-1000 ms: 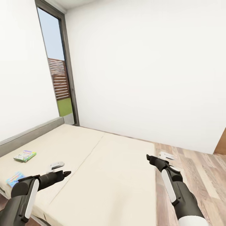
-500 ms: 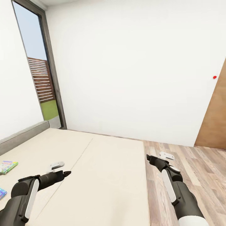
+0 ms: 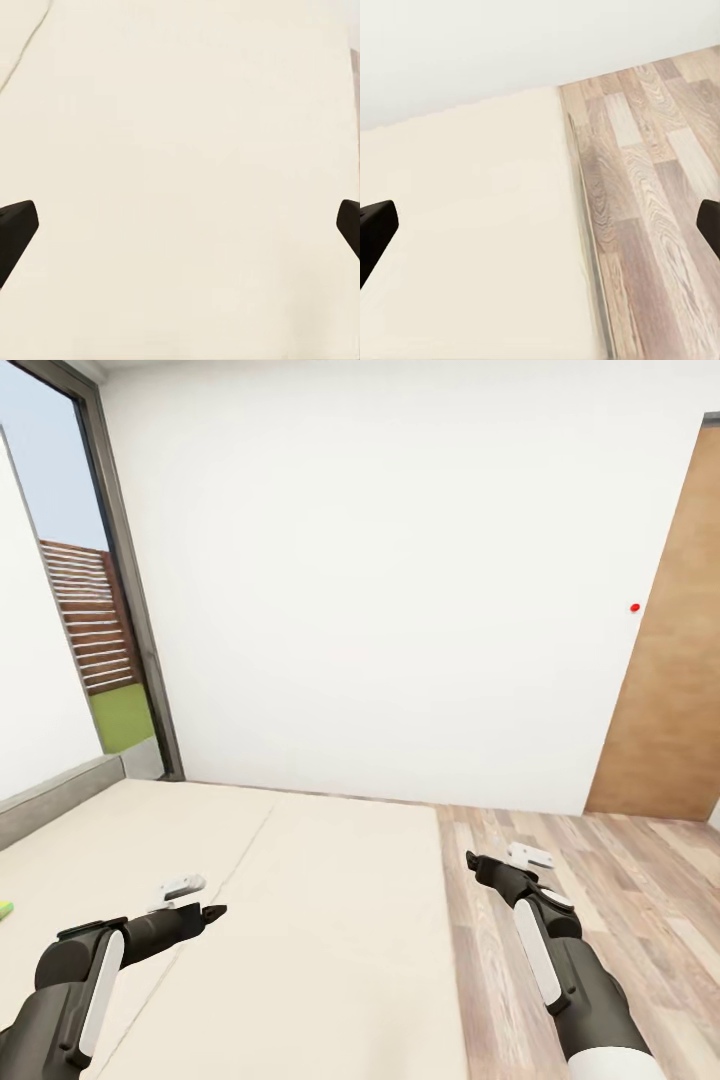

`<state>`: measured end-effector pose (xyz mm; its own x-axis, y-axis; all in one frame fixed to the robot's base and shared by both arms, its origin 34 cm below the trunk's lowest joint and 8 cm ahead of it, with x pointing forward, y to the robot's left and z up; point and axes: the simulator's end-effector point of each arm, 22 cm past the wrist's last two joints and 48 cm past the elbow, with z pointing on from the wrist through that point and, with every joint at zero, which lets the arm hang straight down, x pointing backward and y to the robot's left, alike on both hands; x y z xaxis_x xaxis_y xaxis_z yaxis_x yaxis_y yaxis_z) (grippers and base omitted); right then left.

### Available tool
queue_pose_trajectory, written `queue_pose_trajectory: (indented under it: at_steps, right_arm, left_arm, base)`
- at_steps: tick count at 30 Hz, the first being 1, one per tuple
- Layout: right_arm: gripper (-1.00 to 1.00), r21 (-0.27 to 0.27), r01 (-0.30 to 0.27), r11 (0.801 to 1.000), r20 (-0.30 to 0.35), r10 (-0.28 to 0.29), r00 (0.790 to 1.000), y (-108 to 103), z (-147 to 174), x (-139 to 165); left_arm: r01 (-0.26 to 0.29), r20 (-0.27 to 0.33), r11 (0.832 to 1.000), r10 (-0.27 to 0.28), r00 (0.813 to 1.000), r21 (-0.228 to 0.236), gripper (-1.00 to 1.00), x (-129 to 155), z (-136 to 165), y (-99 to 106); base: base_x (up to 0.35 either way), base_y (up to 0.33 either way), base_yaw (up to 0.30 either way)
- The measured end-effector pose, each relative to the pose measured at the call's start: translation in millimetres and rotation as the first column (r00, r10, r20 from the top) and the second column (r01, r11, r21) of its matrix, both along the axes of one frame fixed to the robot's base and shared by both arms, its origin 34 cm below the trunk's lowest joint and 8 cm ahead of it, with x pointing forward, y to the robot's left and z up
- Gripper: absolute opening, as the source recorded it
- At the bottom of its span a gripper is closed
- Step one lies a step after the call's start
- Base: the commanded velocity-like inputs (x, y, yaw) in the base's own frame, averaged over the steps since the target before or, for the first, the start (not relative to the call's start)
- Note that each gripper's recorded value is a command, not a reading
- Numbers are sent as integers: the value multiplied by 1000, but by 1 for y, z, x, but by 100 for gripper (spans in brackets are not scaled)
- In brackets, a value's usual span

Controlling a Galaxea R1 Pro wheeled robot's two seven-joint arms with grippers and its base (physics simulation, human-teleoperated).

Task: Put all the toys in the child's room - the three board games (two on the bed and one on the table), the two jigsaw puzzles on the table, and the tennis ball on the table - inside the toy box on the table in the child's room.

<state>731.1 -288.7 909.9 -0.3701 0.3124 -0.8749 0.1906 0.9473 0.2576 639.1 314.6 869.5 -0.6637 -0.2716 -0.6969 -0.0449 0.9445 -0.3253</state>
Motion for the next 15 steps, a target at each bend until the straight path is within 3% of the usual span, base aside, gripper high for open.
queue_pose_trajectory:
  at_steps: [4,10,15]
  right_arm:
    - [100,1,-1,1000,-2,1,1000,1,0,0]
    - [100,1,-1,1000,-2,1,1000,0,0,0]
    - [100,0,-1,1000,0,1,1000,0,0,0]
  left_arm:
    - [0,0,1000,0,1000,1,100,0,0,0]
    - [0,0,1000,0,1000,1,100,0,0,0]
    - [0,-1,1000,0,1000,-1,100,0,0,0]
  base:
    - [0,86,-125]
    - [0,41,-244]
    - [0,223,-203]
